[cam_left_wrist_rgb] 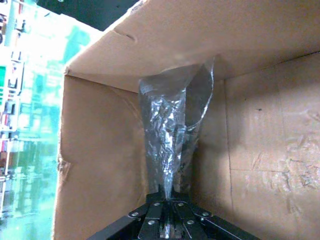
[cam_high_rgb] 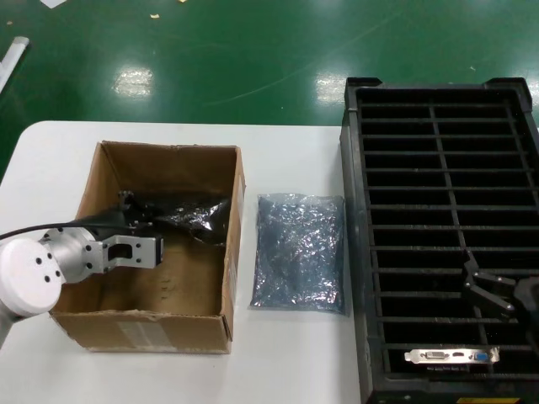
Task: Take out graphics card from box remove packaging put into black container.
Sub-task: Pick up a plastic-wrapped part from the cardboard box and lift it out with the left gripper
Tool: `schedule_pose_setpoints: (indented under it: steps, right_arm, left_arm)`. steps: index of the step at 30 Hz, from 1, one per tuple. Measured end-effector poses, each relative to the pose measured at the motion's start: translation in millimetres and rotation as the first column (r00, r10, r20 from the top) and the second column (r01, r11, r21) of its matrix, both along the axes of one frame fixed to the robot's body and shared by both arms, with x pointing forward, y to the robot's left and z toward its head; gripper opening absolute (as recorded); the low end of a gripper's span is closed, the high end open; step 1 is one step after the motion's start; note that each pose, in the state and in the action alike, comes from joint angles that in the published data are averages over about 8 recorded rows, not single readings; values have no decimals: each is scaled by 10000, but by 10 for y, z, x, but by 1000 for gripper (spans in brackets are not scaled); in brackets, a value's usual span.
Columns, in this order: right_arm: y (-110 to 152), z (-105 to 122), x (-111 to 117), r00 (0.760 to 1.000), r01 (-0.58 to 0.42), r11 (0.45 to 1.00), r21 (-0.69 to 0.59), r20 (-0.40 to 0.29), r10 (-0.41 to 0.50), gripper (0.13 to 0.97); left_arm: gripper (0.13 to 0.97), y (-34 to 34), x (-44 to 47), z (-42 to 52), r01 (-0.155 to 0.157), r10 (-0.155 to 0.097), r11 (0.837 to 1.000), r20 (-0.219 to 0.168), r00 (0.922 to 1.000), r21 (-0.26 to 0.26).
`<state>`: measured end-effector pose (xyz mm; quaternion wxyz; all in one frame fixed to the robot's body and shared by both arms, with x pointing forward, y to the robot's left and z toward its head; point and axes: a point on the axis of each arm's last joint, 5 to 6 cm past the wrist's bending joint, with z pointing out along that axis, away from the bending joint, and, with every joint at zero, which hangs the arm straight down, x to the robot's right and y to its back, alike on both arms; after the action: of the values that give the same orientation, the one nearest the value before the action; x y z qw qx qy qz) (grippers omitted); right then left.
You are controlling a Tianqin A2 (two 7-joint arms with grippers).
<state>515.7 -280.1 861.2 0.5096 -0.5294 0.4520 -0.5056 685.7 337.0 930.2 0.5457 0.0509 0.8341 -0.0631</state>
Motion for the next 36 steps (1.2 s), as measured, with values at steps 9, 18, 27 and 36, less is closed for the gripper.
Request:
schedule_pose_setpoints:
  steps: [9, 18, 27, 36]
  right_arm:
    - [0, 0, 0, 10000, 0, 10000, 0, 0, 0, 966]
    - [0, 0, 0, 10000, 0, 10000, 0, 0, 0, 966]
    - [0, 0, 0, 10000, 0, 10000, 0, 0, 0, 966]
    - [0, 0, 0, 10000, 0, 10000, 0, 0, 0, 966]
  left_arm:
    - [144, 35, -80, 136, 41, -54, 9998, 639, 9979, 204]
    - [138, 17, -301, 409, 260, -294, 9994, 1744, 9842, 218]
    - [138, 21, -781, 799, 346, -313, 9994, 2907, 9563, -62]
    - [138, 42, -1351, 1078, 525, -304, 9970, 3363, 9413, -569]
